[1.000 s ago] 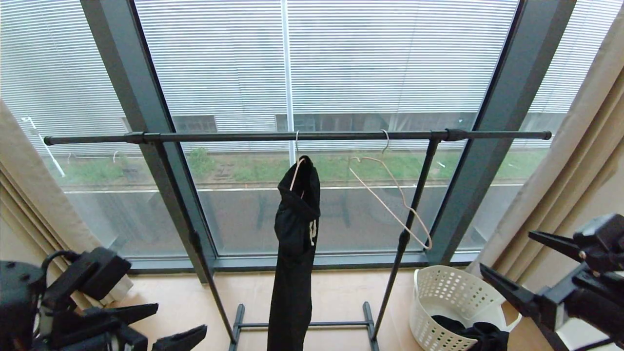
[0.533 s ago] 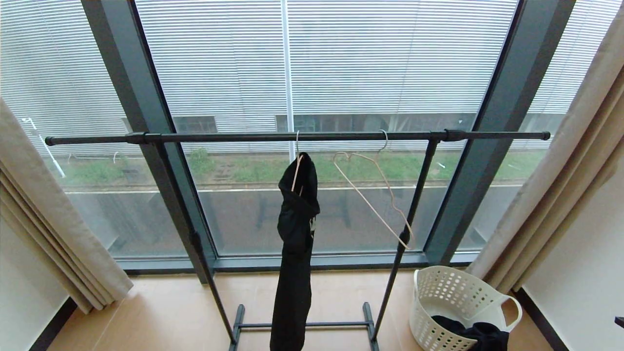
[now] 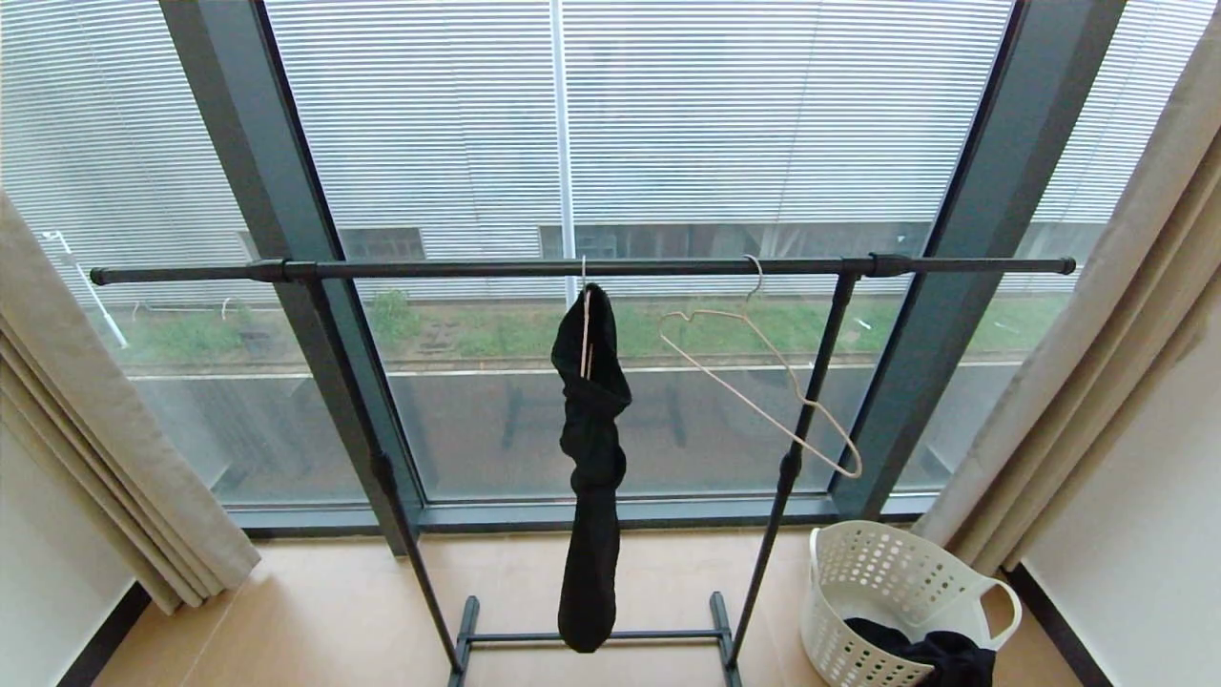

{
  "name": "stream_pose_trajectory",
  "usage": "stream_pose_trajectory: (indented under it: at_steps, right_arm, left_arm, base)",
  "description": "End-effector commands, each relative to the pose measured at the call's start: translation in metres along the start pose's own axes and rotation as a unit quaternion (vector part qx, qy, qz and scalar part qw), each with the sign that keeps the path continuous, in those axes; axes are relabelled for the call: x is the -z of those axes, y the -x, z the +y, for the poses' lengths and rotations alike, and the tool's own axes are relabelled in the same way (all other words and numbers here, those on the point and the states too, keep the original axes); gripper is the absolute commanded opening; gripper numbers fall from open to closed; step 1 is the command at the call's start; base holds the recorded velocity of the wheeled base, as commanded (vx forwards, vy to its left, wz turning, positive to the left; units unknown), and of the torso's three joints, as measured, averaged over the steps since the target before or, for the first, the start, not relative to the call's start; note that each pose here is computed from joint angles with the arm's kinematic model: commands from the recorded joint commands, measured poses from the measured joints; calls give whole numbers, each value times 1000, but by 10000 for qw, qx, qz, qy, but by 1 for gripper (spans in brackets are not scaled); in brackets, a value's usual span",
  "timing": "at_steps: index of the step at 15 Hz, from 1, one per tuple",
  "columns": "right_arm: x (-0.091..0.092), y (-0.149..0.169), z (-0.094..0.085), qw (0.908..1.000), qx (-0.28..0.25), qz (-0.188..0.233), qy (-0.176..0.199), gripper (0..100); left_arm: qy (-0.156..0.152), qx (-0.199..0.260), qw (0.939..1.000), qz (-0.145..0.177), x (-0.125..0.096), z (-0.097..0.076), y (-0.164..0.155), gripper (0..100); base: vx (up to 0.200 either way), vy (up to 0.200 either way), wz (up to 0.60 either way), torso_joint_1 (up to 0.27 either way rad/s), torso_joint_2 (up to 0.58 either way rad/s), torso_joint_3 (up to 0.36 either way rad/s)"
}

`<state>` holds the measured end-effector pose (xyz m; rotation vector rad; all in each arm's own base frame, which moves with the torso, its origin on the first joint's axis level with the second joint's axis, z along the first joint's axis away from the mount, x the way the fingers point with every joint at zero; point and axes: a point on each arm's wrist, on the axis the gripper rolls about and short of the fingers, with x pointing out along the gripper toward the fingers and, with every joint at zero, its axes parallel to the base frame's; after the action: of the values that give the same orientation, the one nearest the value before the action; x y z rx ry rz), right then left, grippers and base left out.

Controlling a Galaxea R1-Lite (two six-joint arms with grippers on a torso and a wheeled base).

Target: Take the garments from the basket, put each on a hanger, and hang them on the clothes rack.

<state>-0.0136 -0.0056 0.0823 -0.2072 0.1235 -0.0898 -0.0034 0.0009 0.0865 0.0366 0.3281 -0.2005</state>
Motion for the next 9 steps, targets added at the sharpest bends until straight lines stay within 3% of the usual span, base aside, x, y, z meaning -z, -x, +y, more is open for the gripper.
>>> stream_pose_trajectory:
  at_steps: [1, 3, 5, 7, 9]
  right_arm:
    - [2, 7, 2, 9992, -80, -303, -259, 100]
    - [2, 10, 3, 9988, 132, -357, -293, 100]
    - [3, 11, 3, 9982, 134, -473, -356, 100]
    - [3, 11, 3, 9981, 47, -473, -389, 100]
    - [1, 12, 6, 9960, -554, -565, -420, 100]
  left_arm:
    - [-244, -297, 9978, -533, 6, -1, 8, 100]
    - [-478, -805, 9932, -684, 11, -2, 12, 100]
    - [-459, -1293, 9866, -888, 13, -5, 15, 100]
    - [-447, -1303, 9861, -926, 13, -5, 16, 100]
    - [-555, -657, 9885, -1247, 16, -7, 19, 100]
  base:
    - [0, 0, 0, 0, 0, 0]
    - [0, 0, 0, 0, 0, 0]
    - [0, 0, 0, 0, 0, 0]
    - [0, 0, 0, 0, 0, 0]
    - [0, 0, 0, 0, 0, 0]
